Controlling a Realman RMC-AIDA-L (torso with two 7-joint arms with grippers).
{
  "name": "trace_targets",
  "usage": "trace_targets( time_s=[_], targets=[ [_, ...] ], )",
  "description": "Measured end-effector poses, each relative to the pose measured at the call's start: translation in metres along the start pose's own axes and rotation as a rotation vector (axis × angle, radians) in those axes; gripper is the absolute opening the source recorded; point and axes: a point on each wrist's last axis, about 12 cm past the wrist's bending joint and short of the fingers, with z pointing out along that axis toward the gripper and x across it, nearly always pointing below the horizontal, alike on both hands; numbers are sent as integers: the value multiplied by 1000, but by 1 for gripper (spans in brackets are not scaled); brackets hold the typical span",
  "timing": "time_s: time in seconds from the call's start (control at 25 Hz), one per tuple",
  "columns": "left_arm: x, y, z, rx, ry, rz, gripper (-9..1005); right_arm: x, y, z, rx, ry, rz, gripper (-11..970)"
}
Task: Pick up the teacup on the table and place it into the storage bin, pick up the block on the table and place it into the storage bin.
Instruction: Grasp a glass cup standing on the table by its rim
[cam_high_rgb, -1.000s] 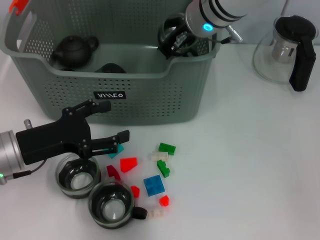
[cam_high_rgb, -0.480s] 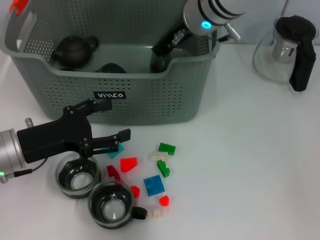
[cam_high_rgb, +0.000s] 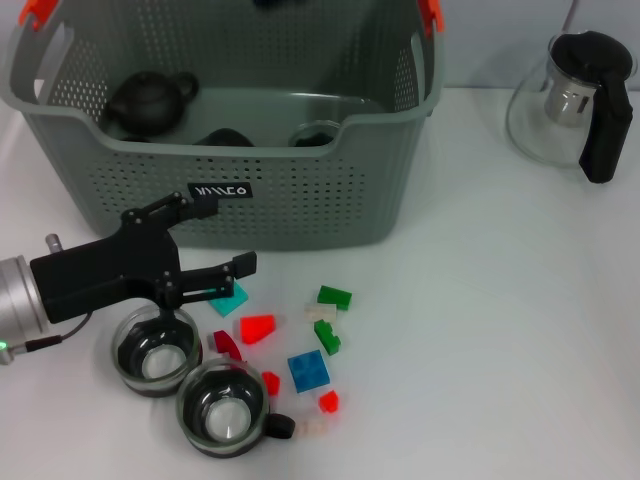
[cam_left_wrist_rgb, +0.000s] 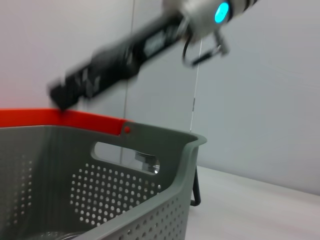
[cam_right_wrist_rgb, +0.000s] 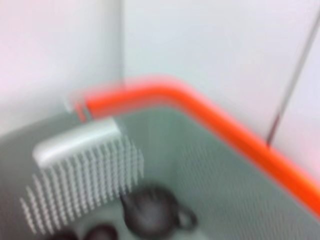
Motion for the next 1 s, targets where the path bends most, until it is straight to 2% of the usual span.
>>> trace_targets(
  time_s=[0.16,0.28,0.4,0.52,0.56,0.6,0.64,0.68,0.84,1.0],
  targets=[
    [1,0,1,-1,-7,-11,882,11,-1,-48,-125,-174,54,741],
    [1,1,2,-4,-5,-14,882,40,-4,-78,-247,-245,97,736],
    [1,2,3,-12,0,-13,882,80,-5,-110,-381,-346,119,730],
    [1,2,4,-14,1,-13,881,122,-5,-129,-441,-414,111,725],
    [1,3,4,-13,0,-13,881,153,-3,-136,-460,-440,103,723],
    [1,3,4,-13,0,-13,881,153,-3,-136,-460,-440,103,721],
    [1,3,4,-15,-3,-13,881,178,1,-138,-470,-455,102,719],
    [0,3,4,-17,-6,-12,881,178,1,-138,-470,-455,102,717],
    [-3,6,3,-32,-27,-8,881,228,10,-134,-459,-468,106,702],
    [-5,8,1,-42,-41,-4,880,263,18,-127,-408,-450,82,694]
  ],
)
